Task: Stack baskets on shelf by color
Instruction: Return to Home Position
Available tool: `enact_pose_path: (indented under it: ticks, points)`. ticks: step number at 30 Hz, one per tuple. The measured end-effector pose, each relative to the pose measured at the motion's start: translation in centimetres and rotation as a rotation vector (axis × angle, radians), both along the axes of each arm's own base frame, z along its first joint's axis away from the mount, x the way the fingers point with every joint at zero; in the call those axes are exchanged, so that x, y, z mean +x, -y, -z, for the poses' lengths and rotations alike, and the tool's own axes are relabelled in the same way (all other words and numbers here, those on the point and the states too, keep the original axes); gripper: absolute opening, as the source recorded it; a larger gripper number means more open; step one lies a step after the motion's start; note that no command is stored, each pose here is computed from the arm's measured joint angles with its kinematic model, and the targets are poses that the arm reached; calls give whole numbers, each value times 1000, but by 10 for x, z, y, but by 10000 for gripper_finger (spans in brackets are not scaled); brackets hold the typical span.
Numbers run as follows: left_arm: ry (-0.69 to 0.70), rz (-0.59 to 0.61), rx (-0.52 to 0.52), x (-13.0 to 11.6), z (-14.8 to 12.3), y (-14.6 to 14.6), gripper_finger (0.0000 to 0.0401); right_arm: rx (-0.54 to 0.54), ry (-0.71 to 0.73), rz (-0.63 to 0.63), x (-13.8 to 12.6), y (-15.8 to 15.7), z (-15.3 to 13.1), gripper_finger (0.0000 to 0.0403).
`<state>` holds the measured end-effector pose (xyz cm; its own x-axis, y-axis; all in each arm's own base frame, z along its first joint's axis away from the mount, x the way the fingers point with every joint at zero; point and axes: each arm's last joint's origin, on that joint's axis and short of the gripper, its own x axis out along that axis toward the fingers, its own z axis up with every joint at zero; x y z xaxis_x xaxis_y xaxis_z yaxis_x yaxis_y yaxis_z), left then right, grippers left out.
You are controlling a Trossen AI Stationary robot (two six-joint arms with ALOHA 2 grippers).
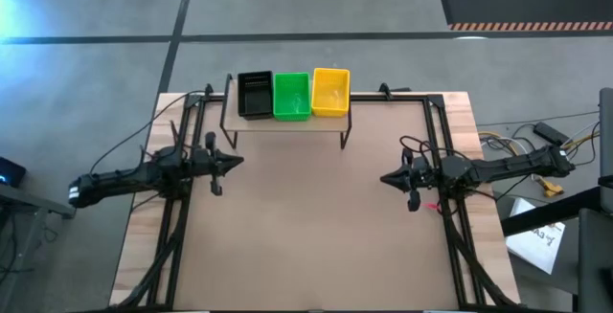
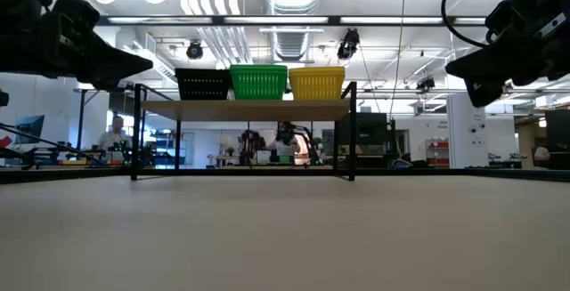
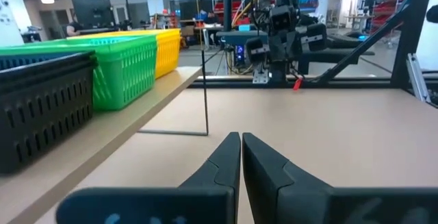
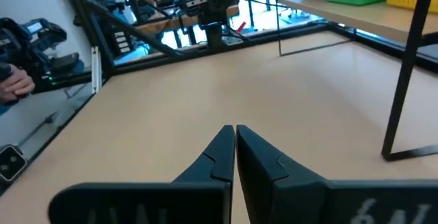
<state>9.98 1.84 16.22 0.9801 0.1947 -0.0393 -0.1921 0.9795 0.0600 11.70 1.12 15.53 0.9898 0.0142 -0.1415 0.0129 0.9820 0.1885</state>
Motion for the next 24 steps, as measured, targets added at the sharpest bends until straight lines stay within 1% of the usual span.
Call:
enact_pose_path:
  ticks: [6, 11, 16, 24]
  points:
    - [-24, -8, -4, 2, 2, -1, 0, -41, 66, 9, -7, 2, -6, 9]
    - [-44, -8, -7, 3, 4, -1, 0, -73, 98, 81, -14, 5, -8, 9]
    - [-61, -7, -10, 5, 5, -1, 0, -141, 158, 74, -19, 5, -13, 9]
    - [-76, 0, -13, 5, 6, -1, 0, -191, 169, 100, -20, 6, -15, 9]
